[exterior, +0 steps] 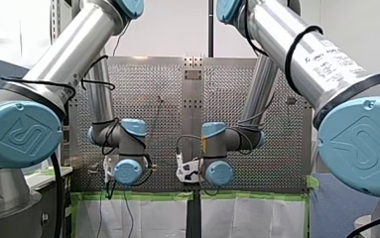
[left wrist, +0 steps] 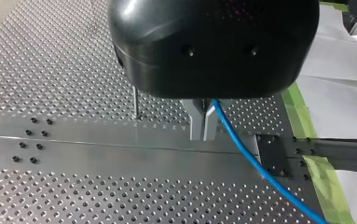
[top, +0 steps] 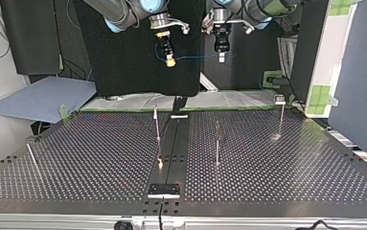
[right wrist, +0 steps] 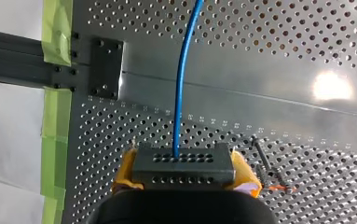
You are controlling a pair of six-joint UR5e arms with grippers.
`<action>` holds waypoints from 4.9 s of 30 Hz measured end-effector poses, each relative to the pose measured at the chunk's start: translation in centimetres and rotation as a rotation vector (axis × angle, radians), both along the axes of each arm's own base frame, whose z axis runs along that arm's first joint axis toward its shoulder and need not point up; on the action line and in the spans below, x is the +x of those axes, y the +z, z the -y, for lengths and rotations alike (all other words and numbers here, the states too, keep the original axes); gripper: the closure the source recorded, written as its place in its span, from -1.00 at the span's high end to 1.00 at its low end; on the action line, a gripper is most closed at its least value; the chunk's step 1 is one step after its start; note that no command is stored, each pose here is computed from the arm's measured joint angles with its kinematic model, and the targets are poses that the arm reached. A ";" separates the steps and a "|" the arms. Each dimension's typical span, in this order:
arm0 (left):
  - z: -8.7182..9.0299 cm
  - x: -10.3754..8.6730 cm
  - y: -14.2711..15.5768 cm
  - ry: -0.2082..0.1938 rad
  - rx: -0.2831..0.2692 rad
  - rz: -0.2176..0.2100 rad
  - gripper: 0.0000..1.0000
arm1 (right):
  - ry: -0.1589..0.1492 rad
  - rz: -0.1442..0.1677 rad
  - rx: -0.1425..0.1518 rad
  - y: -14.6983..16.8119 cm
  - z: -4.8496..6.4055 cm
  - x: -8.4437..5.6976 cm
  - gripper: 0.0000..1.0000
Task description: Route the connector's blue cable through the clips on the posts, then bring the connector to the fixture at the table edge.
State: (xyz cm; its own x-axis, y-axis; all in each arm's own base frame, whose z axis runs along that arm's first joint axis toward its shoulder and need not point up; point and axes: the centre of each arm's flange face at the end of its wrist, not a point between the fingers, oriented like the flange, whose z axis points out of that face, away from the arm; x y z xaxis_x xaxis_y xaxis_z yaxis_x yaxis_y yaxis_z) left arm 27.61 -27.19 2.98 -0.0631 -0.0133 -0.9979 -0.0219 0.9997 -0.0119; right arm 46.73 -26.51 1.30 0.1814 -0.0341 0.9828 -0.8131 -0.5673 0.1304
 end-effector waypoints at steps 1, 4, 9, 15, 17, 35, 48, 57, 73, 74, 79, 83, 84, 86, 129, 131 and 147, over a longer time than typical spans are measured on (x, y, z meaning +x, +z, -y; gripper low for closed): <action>0.3 0.0 0.3 -0.002 -0.004 0.004 -1.00 | -0.004 0.008 -0.001 0.4 0.1 0.2 -1.00; 1.2 0.4 1.1 -0.016 -0.026 0.019 -1.00 | -0.023 0.036 -0.005 1.7 0.8 0.8 -1.00; 2.3 2.0 3.1 -0.027 -0.065 0.051 -1.00 | -0.065 0.096 -0.012 4.6 2.5 1.6 -1.00; 2.1 3.2 5.2 0.019 -0.074 0.071 -1.00 | -0.092 0.164 -0.009 8.0 4.3 2.0 -1.00; 1.8 3.7 5.9 0.044 -0.071 0.076 -1.00 | -0.098 0.177 -0.006 9.0 4.7 1.9 -1.00; 1.0 9.3 15.6 0.215 -0.103 0.186 -1.00 | -0.072 0.270 -0.074 20.6 8.0 3.3 -1.00; -2.3 11.5 20.7 0.241 -0.132 0.218 -1.00 | -0.072 0.269 -0.050 24.1 10.7 2.3 -1.00; -5.0 12.4 23.1 0.251 -0.092 0.213 -1.00 | -0.059 0.267 -0.041 24.4 12.8 1.3 -1.00; -5.3 14.4 22.9 0.178 -0.058 0.150 -1.00 | 0.024 0.294 -0.046 26.1 15.6 1.7 -1.00; -5.2 14.7 22.8 0.173 -0.056 0.145 -1.00 | 0.026 0.293 -0.043 25.9 15.7 1.7 -1.00; -4.9 16.6 22.5 0.160 -0.064 0.133 -1.00 | 0.031 0.282 -0.027 24.6 16.4 1.9 -1.00; -4.9 17.8 23.2 0.152 -0.074 0.143 -1.00 | 0.030 0.282 -0.027 24.3 16.8 2.0 -1.00; -4.9 18.0 23.3 0.151 -0.076 0.145 -1.00 | 0.031 0.283 -0.028 24.3 16.9 2.0 -1.00; -5.0 18.4 23.6 0.152 -0.084 0.152 -1.00 | 0.033 0.285 -0.031 24.5 17.1 2.1 -1.00; -5.4 23.0 22.5 0.090 -0.102 0.133 -1.00 | -0.011 0.306 -0.057 25.6 21.0 0.0 -1.00; -5.4 23.5 22.7 0.089 -0.108 0.137 -1.00 | -0.013 0.307 -0.057 25.6 21.2 -0.1 -1.00; -5.3 25.3 25.0 0.082 -0.143 0.173 -1.00 | -0.042 0.323 -0.067 26.4 23.1 -1.6 -1.00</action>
